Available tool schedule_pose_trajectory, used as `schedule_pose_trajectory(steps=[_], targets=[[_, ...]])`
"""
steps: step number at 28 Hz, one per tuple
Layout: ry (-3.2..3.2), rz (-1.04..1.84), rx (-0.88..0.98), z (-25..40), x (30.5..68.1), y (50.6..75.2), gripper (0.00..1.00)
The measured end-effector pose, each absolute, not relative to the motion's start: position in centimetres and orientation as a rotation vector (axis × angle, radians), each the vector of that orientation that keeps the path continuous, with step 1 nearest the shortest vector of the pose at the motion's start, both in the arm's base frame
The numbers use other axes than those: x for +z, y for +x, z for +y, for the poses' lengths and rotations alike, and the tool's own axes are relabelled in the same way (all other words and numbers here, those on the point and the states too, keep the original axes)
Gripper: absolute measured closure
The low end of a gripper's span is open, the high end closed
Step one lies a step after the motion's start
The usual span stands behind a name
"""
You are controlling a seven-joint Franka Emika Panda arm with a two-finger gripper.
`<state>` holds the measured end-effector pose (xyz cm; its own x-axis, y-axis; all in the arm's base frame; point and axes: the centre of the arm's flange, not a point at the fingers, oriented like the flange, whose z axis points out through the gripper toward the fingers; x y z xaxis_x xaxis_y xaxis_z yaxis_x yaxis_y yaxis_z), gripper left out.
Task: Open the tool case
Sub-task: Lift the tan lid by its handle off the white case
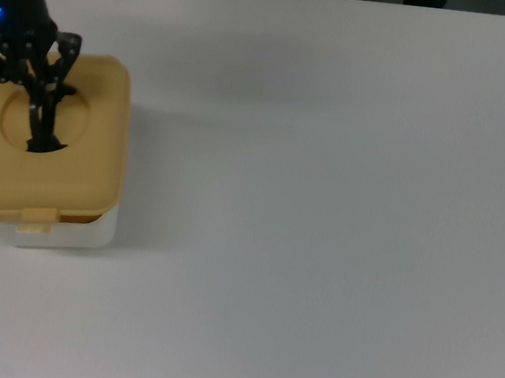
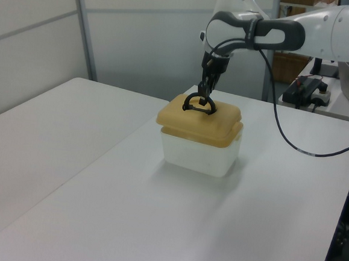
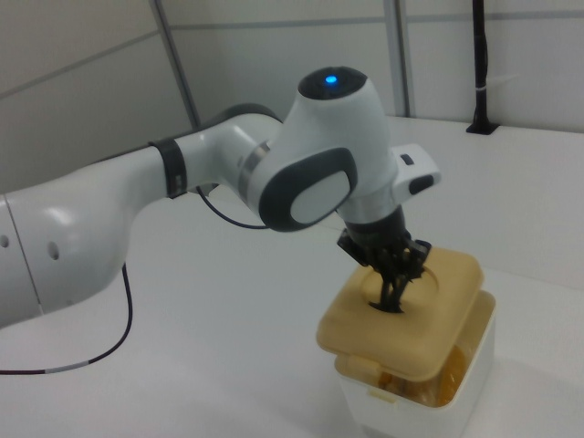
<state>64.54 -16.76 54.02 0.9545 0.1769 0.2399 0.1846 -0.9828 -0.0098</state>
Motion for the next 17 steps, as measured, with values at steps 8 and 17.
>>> schedule_pose_trajectory(steps=[8, 17], targets=[[-3.039, -0.295, -0.339, -8.6, 54.4, 65.6, 0.89], [-3.040, -0.332, -0.267, 1.1, 52.9, 66.0, 0.89]])
